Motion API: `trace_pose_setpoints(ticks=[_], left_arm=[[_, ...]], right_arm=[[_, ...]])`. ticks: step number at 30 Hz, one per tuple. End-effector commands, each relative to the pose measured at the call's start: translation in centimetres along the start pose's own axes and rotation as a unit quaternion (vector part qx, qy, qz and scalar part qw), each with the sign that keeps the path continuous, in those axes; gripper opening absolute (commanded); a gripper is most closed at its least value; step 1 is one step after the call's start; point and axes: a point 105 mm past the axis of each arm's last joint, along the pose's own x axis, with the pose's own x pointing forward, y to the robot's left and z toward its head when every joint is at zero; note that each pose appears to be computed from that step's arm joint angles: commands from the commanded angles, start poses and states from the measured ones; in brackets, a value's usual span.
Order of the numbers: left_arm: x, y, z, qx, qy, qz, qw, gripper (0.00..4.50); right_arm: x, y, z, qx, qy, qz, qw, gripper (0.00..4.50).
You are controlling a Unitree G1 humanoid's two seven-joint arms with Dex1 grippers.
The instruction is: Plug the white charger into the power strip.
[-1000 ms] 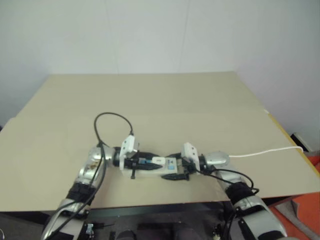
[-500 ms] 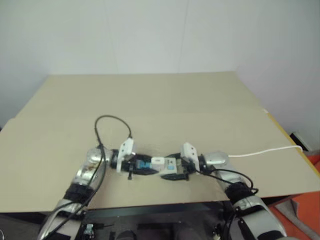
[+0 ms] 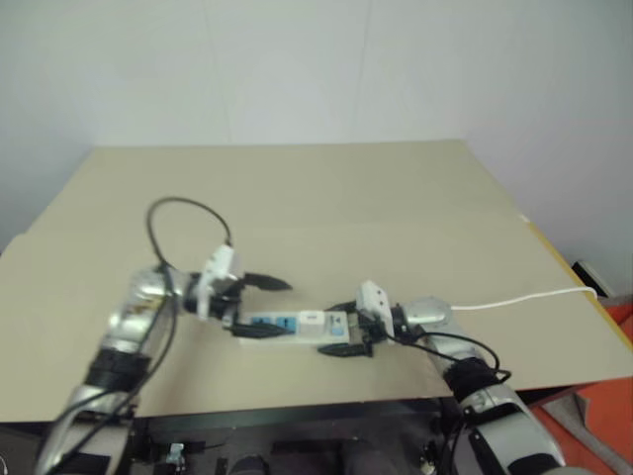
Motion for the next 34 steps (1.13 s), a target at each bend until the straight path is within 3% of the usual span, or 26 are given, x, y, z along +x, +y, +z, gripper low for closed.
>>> trace_pose_setpoints(ticks=[1,8,24,34], left_arm=[[-1.6,-1.1,1.6,0.028,0.004,-0.023,0.999,4.50],[-4.7,-1.6,1.8,0.036,0.034,0.006,0.999,4.50],[-7.5,-2.1,0.2,0.016,0.066,0.055,0.996,4.50],[-10.1,-2.9,0.0,0.000,0.083,0.110,0.990,4.50]], right_arm=[[0.0,0.5,-0.7,0.014,0.012,0.012,1.000,4.46],[-1.4,0.4,-0.2,-0.005,0.017,0.003,1.000,4.46],[-13.4,1.4,3.1,-0.042,0.070,-0.110,0.991,4.46],[-17.6,1.9,3.7,-0.038,0.095,-0.156,0.982,4.46]])
